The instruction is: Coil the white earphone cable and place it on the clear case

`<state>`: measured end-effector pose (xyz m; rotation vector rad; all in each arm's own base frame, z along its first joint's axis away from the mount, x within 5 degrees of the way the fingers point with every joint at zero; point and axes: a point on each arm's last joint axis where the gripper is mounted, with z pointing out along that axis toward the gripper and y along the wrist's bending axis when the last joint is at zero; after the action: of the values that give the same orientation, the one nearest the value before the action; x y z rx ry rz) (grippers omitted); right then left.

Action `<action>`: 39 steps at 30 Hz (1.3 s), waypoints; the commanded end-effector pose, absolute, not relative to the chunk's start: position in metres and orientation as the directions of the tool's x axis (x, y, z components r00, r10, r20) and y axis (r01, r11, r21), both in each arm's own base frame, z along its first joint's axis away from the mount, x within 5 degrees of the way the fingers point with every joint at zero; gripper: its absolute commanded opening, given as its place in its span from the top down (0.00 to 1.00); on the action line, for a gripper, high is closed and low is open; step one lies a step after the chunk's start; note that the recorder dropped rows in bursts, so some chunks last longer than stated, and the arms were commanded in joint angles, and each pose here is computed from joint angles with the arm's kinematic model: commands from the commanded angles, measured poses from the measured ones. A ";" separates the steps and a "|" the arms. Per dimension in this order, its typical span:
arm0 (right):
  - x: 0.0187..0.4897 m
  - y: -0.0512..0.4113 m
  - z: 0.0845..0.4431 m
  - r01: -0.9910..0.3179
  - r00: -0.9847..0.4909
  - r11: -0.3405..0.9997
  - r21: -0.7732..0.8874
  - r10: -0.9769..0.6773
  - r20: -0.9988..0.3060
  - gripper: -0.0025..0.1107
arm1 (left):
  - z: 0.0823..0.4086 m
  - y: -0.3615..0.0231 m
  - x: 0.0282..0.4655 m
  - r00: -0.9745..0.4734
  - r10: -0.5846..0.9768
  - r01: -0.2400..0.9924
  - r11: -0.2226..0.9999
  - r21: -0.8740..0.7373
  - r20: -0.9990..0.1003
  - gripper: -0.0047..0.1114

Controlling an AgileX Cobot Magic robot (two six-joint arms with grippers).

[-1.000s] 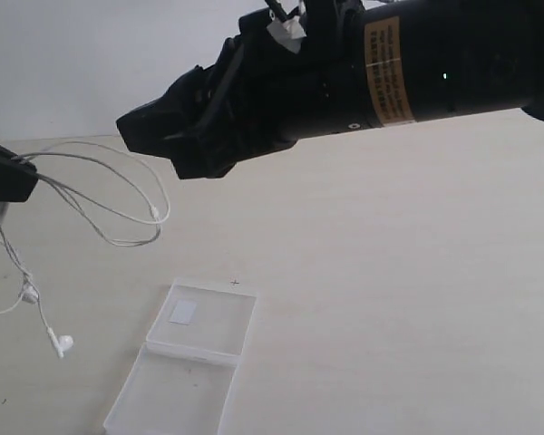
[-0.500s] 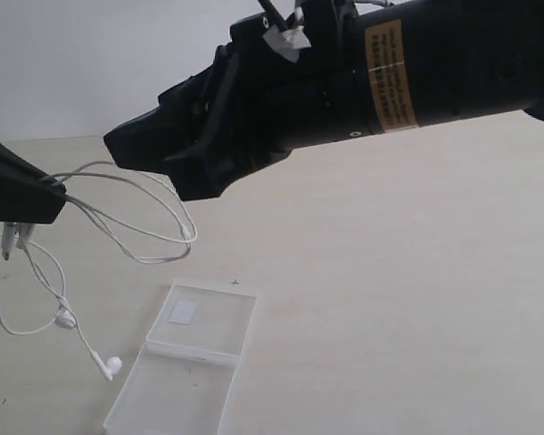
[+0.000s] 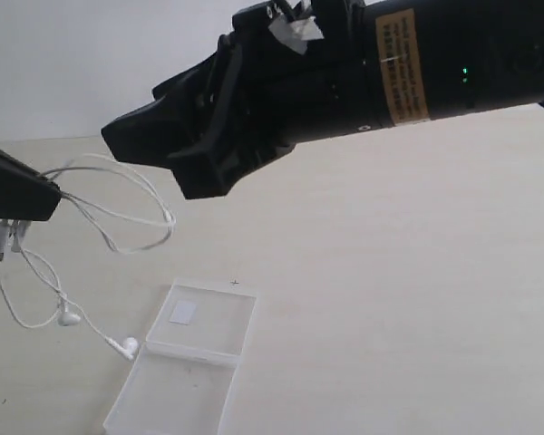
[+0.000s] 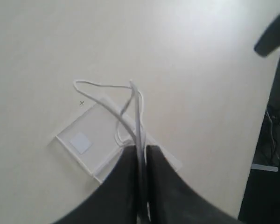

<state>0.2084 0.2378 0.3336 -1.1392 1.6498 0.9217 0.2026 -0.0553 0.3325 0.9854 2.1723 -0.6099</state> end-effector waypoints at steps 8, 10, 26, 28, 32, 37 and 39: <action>0.192 0.176 0.390 -0.790 -0.157 0.604 0.109 -0.027 -0.987 0.88 | 0.345 -0.069 0.193 -0.463 0.390 0.832 0.500 -0.239 -0.796 0.96; 0.187 0.166 0.372 -0.756 -0.191 0.643 0.120 -0.042 -0.981 0.98 | 0.344 -0.068 0.192 -0.462 0.405 0.833 0.503 -0.229 -0.789 0.96; 0.180 0.197 0.322 -0.917 -0.273 0.351 0.191 -0.201 -0.941 0.72 | 0.338 -0.063 0.192 -0.572 0.401 0.764 0.578 -0.287 -0.716 0.96; 0.182 0.199 0.318 -0.917 -0.277 0.348 0.195 -0.203 -0.939 0.62 | 0.336 -0.061 0.192 -0.608 0.394 0.737 0.604 -0.304 -0.689 0.96; 0.186 0.199 0.315 -0.908 -0.285 0.371 0.195 -0.207 -0.936 0.58 | 0.331 -0.057 0.192 -0.655 0.401 0.698 0.646 -0.309 -0.640 0.96; 0.194 0.190 0.321 -0.851 -0.269 0.506 0.144 -0.184 -0.945 0.58 | 0.333 -0.064 0.194 -0.648 0.376 0.710 0.614 -0.345 -0.662 0.96; 0.194 0.187 0.325 -0.836 -0.257 0.533 0.129 -0.171 -0.951 0.58 | 0.331 -0.072 0.194 -0.632 0.403 0.737 0.578 -0.351 -0.662 0.96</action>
<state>0.1921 0.1931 0.3190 -0.9046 1.7484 0.8605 0.1935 -0.0623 0.3313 0.8680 2.3120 -0.7878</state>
